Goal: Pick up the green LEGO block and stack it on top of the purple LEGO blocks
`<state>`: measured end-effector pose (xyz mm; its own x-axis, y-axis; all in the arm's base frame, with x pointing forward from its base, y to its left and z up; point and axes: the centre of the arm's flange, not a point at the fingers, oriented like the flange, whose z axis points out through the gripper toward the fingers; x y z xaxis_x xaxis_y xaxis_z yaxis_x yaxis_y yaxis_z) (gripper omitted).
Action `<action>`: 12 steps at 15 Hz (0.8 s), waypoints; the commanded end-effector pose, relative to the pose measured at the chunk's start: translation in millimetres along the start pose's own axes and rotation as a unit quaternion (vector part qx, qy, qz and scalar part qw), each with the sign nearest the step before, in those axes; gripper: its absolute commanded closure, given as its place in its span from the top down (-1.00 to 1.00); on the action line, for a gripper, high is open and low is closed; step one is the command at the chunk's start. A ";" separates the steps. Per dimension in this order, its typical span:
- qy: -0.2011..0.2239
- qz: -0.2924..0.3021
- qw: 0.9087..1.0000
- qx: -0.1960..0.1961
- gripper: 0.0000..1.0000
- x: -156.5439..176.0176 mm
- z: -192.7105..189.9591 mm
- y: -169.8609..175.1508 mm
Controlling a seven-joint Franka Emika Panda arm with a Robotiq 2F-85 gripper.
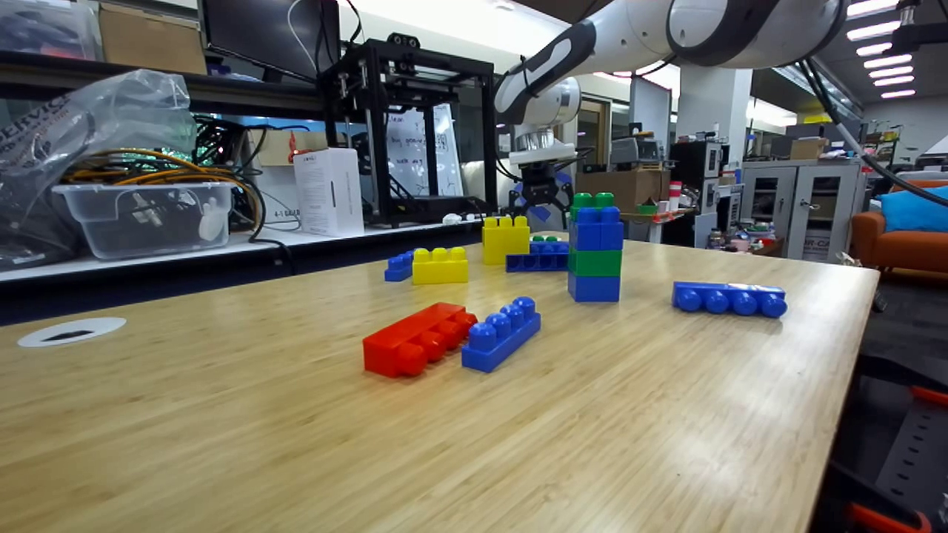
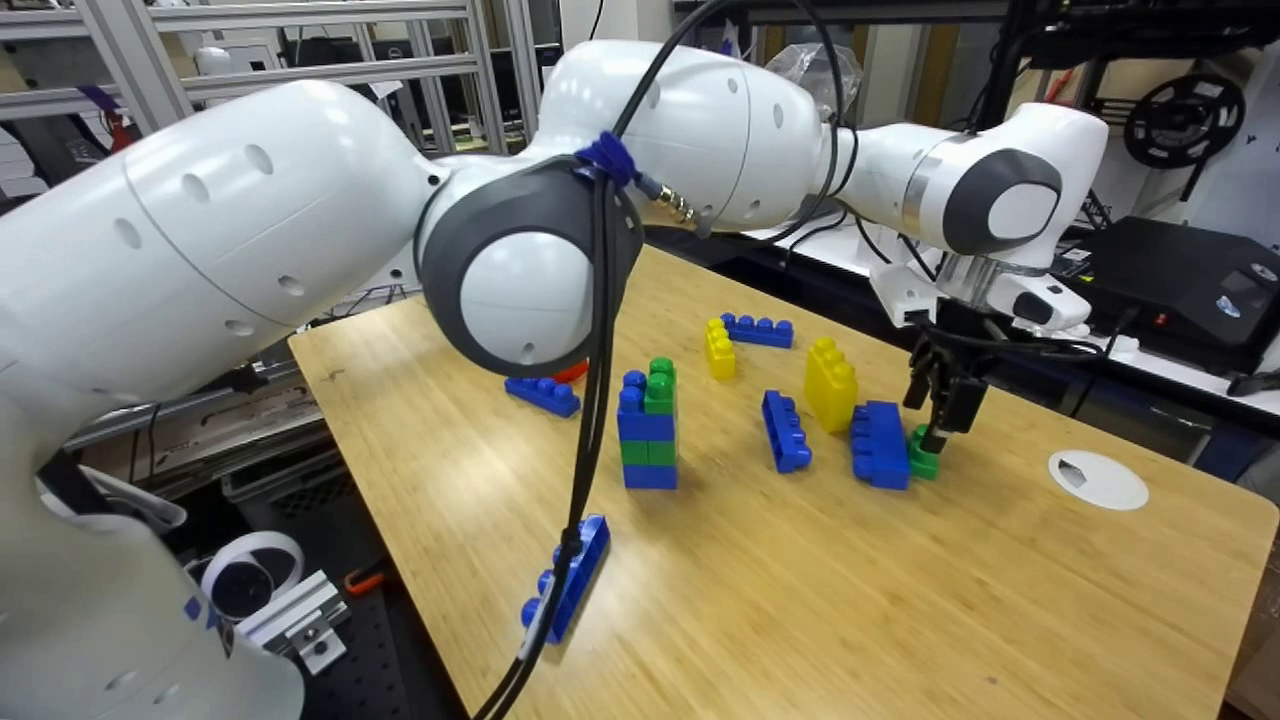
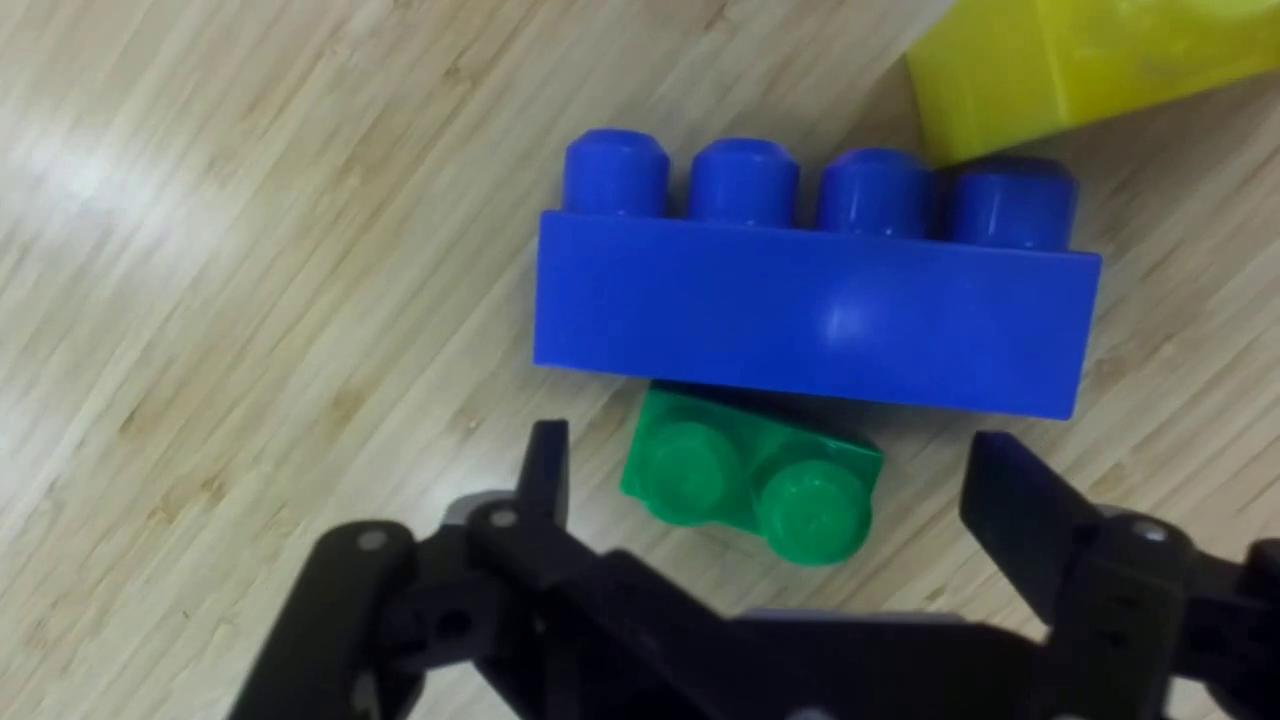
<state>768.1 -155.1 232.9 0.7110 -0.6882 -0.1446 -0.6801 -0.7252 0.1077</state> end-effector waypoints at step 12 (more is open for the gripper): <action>0.018 0.079 0.995 0.057 1.00 0.6 19.7 9.8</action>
<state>776.2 -161.0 214.1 0.6220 -0.7768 -0.0979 -0.7770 -0.6279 0.0449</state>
